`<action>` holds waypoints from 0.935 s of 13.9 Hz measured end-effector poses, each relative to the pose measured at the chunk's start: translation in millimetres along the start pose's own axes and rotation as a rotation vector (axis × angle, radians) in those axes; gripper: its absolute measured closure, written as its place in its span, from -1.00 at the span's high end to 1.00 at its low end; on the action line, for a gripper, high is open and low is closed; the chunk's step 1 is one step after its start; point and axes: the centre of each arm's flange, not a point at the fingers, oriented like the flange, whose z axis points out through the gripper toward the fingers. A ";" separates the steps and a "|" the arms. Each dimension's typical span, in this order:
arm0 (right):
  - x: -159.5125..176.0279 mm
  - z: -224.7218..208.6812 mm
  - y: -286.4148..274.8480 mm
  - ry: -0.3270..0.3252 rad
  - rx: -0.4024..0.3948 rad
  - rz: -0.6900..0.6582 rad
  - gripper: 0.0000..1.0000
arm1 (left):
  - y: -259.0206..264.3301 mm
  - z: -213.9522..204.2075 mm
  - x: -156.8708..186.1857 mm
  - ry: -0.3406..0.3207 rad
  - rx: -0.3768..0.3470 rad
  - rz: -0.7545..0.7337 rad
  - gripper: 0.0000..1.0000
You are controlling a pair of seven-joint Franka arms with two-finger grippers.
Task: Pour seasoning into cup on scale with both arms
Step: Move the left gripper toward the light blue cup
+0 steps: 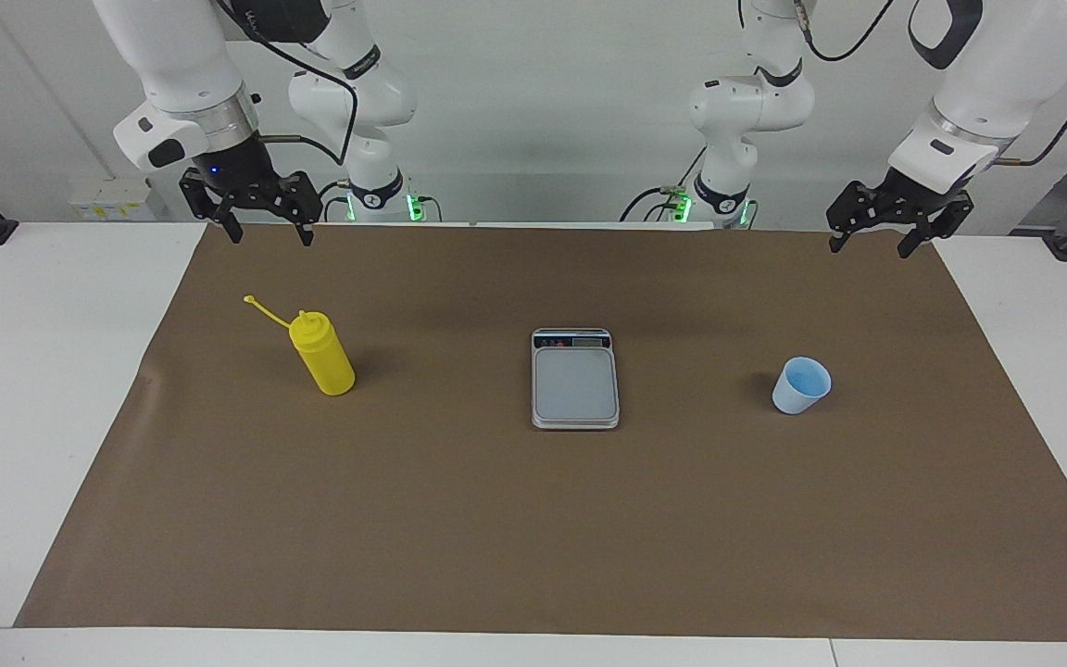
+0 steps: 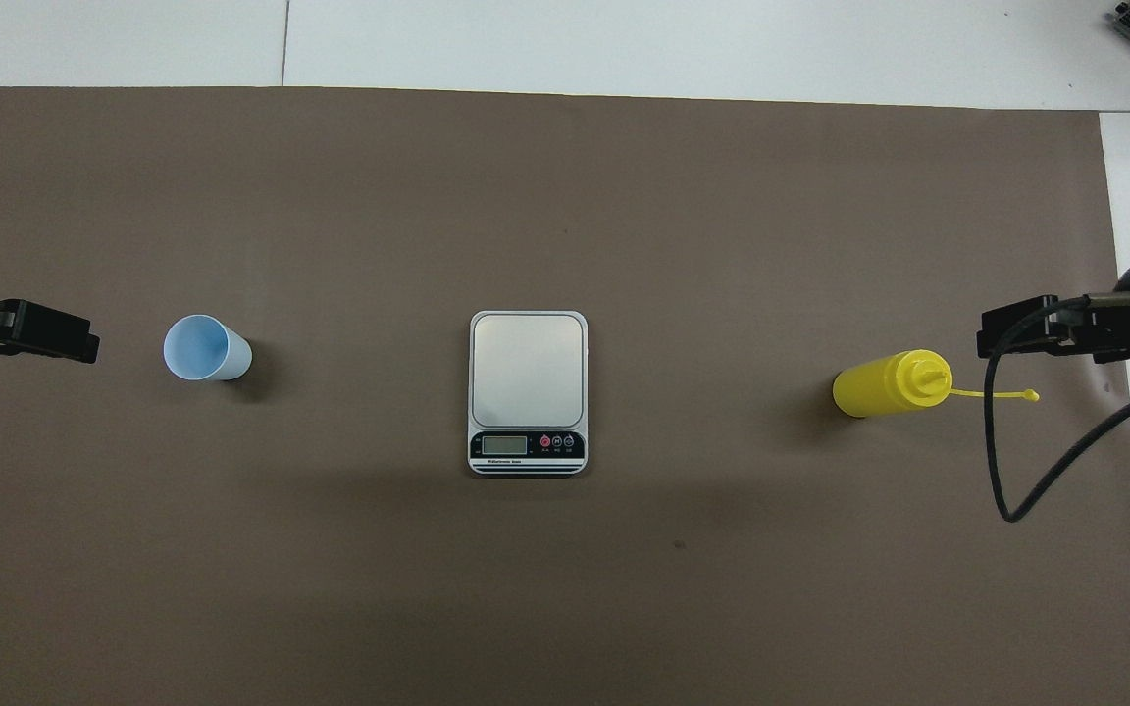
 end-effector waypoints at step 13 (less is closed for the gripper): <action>0.0 0.0 0.0 0.000 0.000 0.000 1.00 | -30.1 19.7 14.6 0.078 0.004 -0.056 1.00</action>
